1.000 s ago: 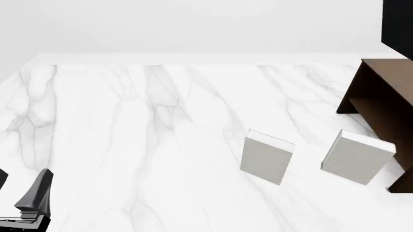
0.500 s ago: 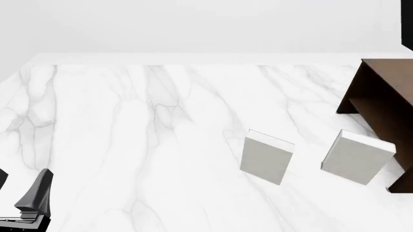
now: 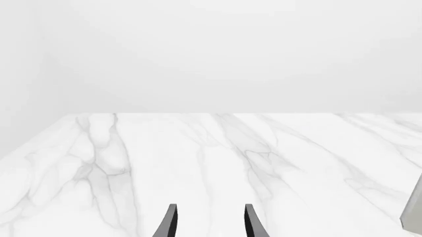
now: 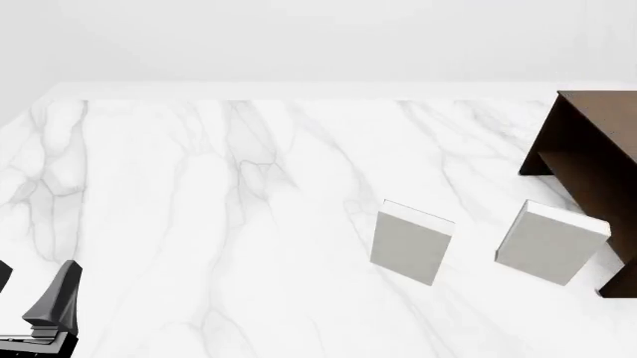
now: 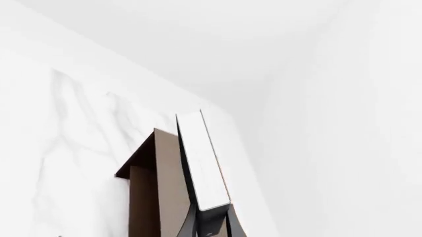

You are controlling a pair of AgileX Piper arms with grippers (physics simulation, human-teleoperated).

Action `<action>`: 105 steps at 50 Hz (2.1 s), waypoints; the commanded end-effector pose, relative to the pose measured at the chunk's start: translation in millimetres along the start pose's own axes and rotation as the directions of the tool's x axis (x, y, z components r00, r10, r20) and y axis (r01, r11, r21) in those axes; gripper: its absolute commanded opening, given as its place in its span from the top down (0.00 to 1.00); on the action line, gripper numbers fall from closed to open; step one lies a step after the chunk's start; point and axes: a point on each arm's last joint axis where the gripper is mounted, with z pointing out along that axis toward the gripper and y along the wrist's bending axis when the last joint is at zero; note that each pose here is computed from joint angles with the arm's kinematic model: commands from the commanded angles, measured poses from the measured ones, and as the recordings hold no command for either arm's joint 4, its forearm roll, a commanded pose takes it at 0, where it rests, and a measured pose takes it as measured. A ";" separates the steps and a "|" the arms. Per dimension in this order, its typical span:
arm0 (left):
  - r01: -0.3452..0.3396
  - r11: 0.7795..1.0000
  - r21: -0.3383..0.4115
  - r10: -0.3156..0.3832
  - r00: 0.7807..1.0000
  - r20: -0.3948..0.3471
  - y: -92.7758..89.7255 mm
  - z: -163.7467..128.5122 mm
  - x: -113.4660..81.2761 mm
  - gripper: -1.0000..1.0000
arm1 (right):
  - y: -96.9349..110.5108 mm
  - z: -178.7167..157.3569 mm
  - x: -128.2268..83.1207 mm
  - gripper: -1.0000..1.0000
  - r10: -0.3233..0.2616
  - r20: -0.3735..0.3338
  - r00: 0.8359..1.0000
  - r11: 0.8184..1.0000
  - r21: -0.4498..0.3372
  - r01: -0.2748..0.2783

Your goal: Pick up the book on the left and place it on top of the shelf.

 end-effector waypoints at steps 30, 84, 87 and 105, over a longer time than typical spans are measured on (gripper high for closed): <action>0.000 1.000 0.000 0.000 1.000 0.000 0.0 0.0 0.0 0.00 | -10.1 17.5 30.6 1.00 -0.047 -0.097 0.994 0.994 0.098 0.056; 0.000 1.000 0.000 0.000 1.000 0.000 0.0 0.0 0.0 0.00 | -27.2 48.2 67.1 1.00 -0.123 -0.215 0.969 0.973 0.165 0.161; 0.000 1.000 0.000 0.000 1.000 0.000 0.0 0.0 0.0 0.00 | -27.6 49.8 68.4 1.00 -0.123 -0.218 0.968 0.973 0.166 0.161; 0.000 1.000 0.000 0.000 1.000 0.000 0.0 0.0 0.0 0.00 | -30.3 59.7 75.1 1.00 -0.134 -0.231 0.964 0.969 0.171 0.176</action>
